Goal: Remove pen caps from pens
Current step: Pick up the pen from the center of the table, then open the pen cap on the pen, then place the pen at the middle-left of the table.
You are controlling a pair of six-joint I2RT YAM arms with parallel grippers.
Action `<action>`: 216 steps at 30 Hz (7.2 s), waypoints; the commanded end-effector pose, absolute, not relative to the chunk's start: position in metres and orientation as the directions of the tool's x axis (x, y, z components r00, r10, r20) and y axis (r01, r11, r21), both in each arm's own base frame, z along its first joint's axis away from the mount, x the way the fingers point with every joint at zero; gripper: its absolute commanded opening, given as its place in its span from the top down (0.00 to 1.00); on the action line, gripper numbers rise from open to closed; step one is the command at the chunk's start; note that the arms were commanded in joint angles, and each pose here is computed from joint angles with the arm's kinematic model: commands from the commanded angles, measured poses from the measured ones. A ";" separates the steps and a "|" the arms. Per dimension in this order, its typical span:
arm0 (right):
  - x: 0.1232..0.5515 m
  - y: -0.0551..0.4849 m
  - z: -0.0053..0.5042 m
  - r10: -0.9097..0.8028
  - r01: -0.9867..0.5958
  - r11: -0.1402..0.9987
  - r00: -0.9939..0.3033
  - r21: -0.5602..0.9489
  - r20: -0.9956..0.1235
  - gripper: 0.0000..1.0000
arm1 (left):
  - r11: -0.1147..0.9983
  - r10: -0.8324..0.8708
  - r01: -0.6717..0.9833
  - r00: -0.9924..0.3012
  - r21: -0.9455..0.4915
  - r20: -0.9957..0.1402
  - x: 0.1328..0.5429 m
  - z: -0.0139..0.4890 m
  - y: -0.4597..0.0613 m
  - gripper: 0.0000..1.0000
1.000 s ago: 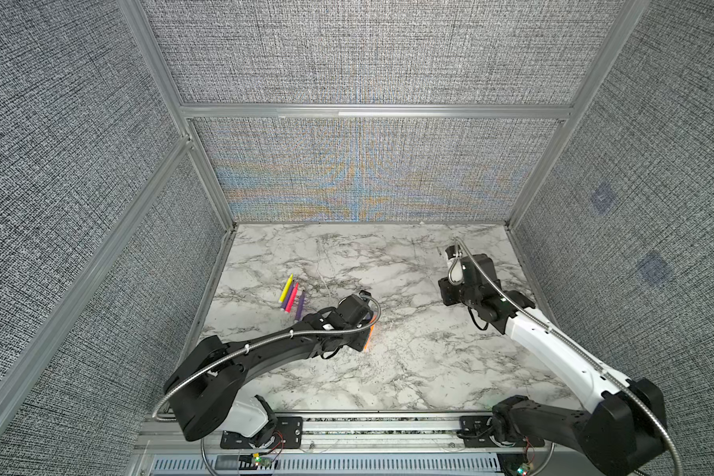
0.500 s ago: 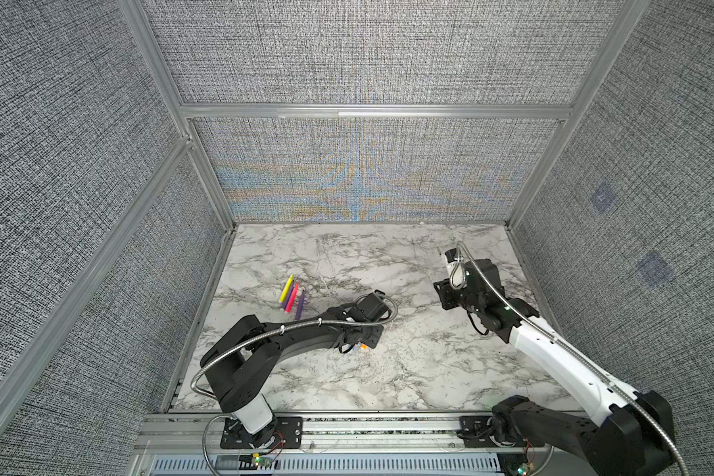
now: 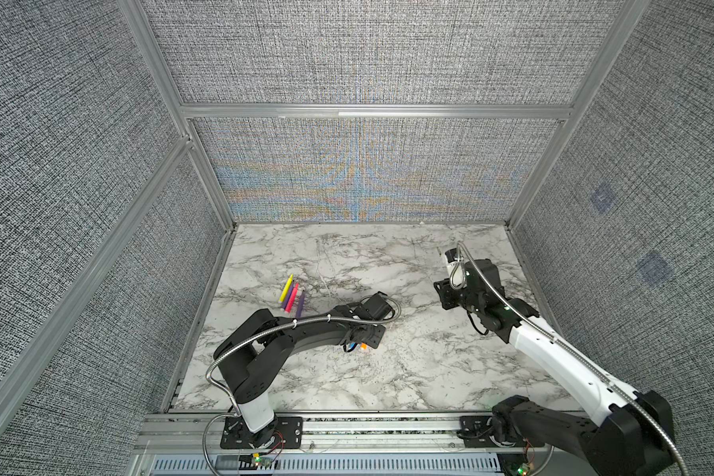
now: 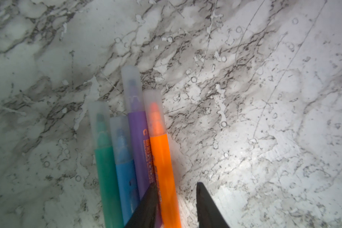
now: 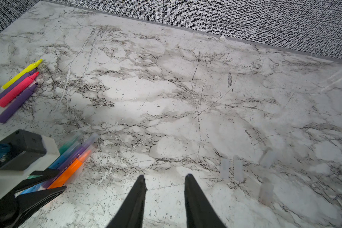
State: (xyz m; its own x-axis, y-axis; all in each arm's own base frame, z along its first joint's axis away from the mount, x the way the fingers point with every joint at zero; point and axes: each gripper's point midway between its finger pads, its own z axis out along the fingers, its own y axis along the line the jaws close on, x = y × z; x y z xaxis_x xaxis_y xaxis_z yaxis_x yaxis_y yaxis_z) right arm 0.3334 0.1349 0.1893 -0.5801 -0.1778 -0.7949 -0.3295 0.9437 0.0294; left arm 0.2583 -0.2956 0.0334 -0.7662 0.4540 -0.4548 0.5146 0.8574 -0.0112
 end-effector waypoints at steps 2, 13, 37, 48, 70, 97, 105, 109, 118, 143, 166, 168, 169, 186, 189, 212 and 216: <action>0.336 0.134 0.194 -0.162 -0.316 0.948 -0.564 0.030 -0.810 0.64 | 0.865 0.445 0.502 -0.780 -0.015 -0.440 0.258 0.028 -0.295 0.65; 0.339 0.134 0.190 -0.167 -0.311 0.950 -0.571 0.024 -0.804 0.64 | 0.869 0.445 0.495 -0.795 -0.017 -0.412 0.253 0.015 -0.293 0.65; 0.311 0.161 0.197 -0.031 -0.431 0.874 -0.513 0.226 -0.858 0.64 | 0.741 0.295 0.608 -0.676 -0.286 -0.675 0.237 0.105 -0.329 0.92; 0.262 0.199 0.227 0.263 -0.592 0.616 -0.468 0.520 -0.844 0.17 | 0.587 0.145 0.694 -0.596 -0.416 -0.790 0.208 0.163 -0.336 0.93; 0.232 0.235 0.237 0.345 -0.683 0.450 -0.460 0.575 -0.818 0.22 | 0.492 0.065 0.764 -0.510 -0.417 -0.858 0.176 0.207 -0.342 0.96; 0.214 0.266 0.251 0.324 -0.757 0.369 -0.439 0.539 -0.838 1.00 | 0.499 0.049 0.768 -0.489 -0.403 -0.871 0.175 0.210 -0.343 0.95; 0.210 0.273 0.253 0.307 -0.767 0.371 -0.430 0.523 -0.849 1.00 | 0.508 0.036 0.778 -0.449 -0.370 -0.893 0.180 0.214 -0.344 0.70; 0.208 0.275 0.256 0.305 -0.773 0.372 -0.421 0.514 -0.854 1.00 | 0.492 0.041 0.789 -0.442 -0.367 -0.896 0.180 0.216 -0.349 0.67; 0.212 0.271 0.283 0.317 -0.782 0.407 -0.365 0.473 -0.876 1.00 | 0.482 0.063 0.792 -0.458 -0.375 -0.887 0.177 0.205 -0.352 0.82; 0.206 0.208 0.441 0.435 -0.747 0.586 -0.035 0.313 -0.900 1.00 | 0.548 0.141 0.753 -0.512 -0.364 -0.848 0.177 0.162 -0.341 1.00; 0.288 0.119 0.293 -0.211 -0.117 0.976 -0.321 -0.183 -0.923 1.00 | 0.969 0.199 0.245 -0.771 0.006 -0.605 0.333 0.104 -0.174 1.00; 0.289 0.115 0.290 -0.210 -0.108 0.977 -0.328 -0.184 -0.921 1.00 | 0.974 0.179 0.225 -0.792 -0.006 -0.583 0.344 0.099 -0.169 1.00; 0.288 0.114 0.290 -0.202 -0.106 0.979 -0.334 -0.177 -0.921 1.00 | 0.976 0.173 0.217 -0.799 -0.008 -0.577 0.348 0.096 -0.166 1.00; 0.292 0.107 0.253 -0.216 -0.120 0.976 -0.411 -0.182 -0.886 1.00 | 0.993 0.120 0.107 -0.894 0.054 -0.431 0.367 0.052 -0.129 0.99; 0.297 0.105 0.245 -0.212 -0.118 0.977 -0.432 -0.178 -0.877 1.00 | 0.995 0.100 0.091 -0.901 0.042 -0.421 0.364 0.050 -0.124 0.98; 0.299 0.104 0.231 -0.201 -0.138 0.978 -0.460 -0.154 -0.865 1.00 | 1.000 0.015 0.022 -0.953 -0.018 -0.303 0.356 0.020 -0.113 0.79; 0.299 0.104 0.231 -0.203 -0.141 0.978 -0.462 -0.154 -0.863 1.00 | 0.999 0.010 0.019 -0.947 -0.027 -0.320 0.354 0.022 -0.113 0.71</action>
State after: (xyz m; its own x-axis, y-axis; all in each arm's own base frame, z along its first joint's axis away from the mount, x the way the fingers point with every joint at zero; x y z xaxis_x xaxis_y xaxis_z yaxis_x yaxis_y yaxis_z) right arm 0.2968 0.1024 0.2259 -0.4768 -0.2219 -0.8506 -0.1464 0.9741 -0.1721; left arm 0.3547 -0.1127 0.0193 -0.9498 0.0260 -0.3117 0.0326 0.9993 -0.0157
